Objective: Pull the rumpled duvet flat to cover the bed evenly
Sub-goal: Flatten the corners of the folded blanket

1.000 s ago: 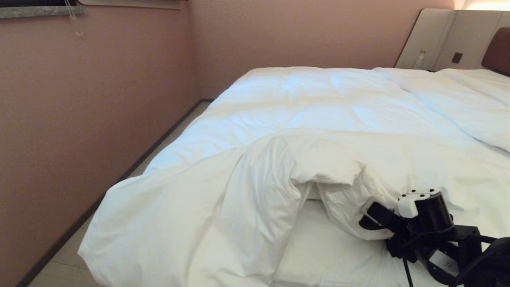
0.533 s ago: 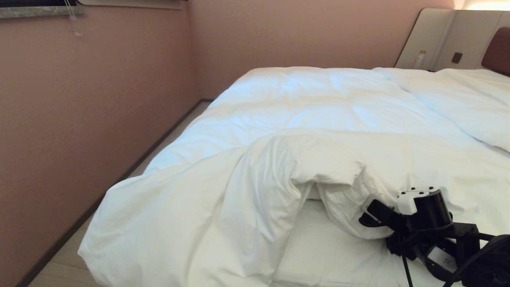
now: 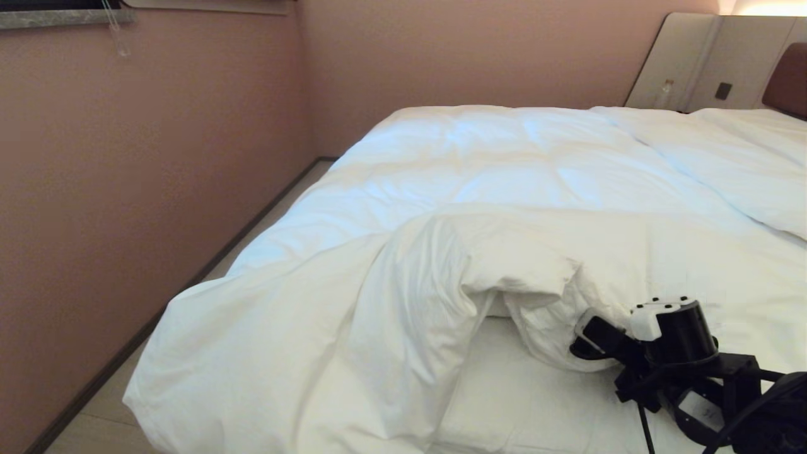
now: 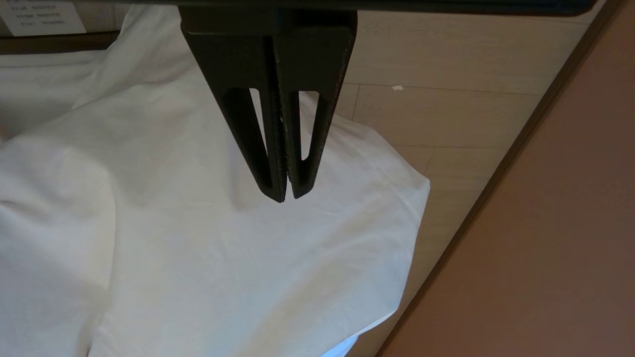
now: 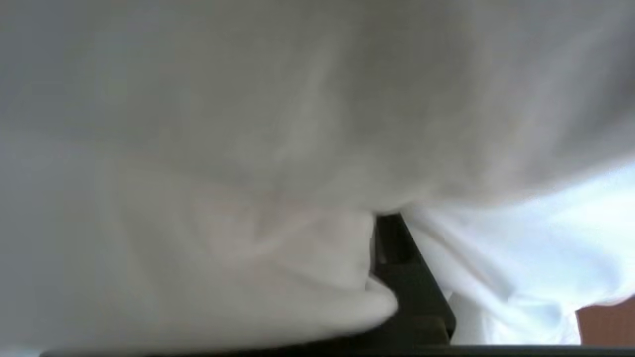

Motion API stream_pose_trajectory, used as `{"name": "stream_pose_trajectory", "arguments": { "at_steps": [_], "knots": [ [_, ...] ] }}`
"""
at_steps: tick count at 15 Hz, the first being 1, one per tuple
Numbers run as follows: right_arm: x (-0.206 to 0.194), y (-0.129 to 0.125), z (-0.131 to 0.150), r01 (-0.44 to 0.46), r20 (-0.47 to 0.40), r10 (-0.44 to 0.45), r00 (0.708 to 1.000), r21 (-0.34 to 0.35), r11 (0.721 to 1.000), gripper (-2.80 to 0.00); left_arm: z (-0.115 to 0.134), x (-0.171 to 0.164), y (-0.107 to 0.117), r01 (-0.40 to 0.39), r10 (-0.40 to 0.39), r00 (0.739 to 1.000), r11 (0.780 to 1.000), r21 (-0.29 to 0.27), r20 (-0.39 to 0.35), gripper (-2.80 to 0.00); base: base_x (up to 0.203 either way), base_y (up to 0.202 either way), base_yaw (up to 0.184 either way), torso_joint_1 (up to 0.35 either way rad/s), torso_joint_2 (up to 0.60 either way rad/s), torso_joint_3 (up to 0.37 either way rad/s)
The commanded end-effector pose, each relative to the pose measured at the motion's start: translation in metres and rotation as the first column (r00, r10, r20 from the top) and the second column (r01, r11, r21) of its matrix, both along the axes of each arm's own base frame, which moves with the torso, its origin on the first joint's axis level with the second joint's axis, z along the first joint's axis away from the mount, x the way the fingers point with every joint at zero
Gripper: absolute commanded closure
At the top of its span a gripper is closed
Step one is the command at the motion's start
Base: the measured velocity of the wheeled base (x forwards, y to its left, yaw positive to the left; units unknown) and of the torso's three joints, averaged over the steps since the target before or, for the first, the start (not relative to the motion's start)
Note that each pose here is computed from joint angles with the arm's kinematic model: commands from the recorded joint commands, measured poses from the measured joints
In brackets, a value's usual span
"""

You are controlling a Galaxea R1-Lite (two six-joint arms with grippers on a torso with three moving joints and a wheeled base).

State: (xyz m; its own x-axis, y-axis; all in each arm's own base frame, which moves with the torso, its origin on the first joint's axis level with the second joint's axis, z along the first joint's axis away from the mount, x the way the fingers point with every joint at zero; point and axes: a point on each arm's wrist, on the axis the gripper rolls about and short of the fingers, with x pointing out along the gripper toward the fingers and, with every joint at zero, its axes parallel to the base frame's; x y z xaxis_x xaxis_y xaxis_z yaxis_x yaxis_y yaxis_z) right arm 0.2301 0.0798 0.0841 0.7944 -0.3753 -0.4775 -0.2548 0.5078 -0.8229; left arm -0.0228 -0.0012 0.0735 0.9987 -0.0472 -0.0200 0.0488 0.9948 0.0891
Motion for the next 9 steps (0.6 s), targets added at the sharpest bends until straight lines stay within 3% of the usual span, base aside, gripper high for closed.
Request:
{"name": "stream_pose_trajectory", "arguments": {
  "at_steps": [1,9],
  "knots": [
    [-0.001,0.0,0.001,-0.002,0.006,0.002,1.0,-0.002,1.0,0.0,0.0,0.0,0.0,0.0,0.0,1.0,1.0,0.0,0.0,0.0,0.0,0.0,0.0,0.0,0.0,0.0],
    [-0.028,-0.007,0.023,-0.028,0.067,0.026,0.997,0.025,0.999,0.0,0.0,0.0,0.0,0.0,0.0,1.0,1.0,0.0,0.0,0.0,0.0,0.0,0.0,0.0,0.0,0.0]
  ]
}}
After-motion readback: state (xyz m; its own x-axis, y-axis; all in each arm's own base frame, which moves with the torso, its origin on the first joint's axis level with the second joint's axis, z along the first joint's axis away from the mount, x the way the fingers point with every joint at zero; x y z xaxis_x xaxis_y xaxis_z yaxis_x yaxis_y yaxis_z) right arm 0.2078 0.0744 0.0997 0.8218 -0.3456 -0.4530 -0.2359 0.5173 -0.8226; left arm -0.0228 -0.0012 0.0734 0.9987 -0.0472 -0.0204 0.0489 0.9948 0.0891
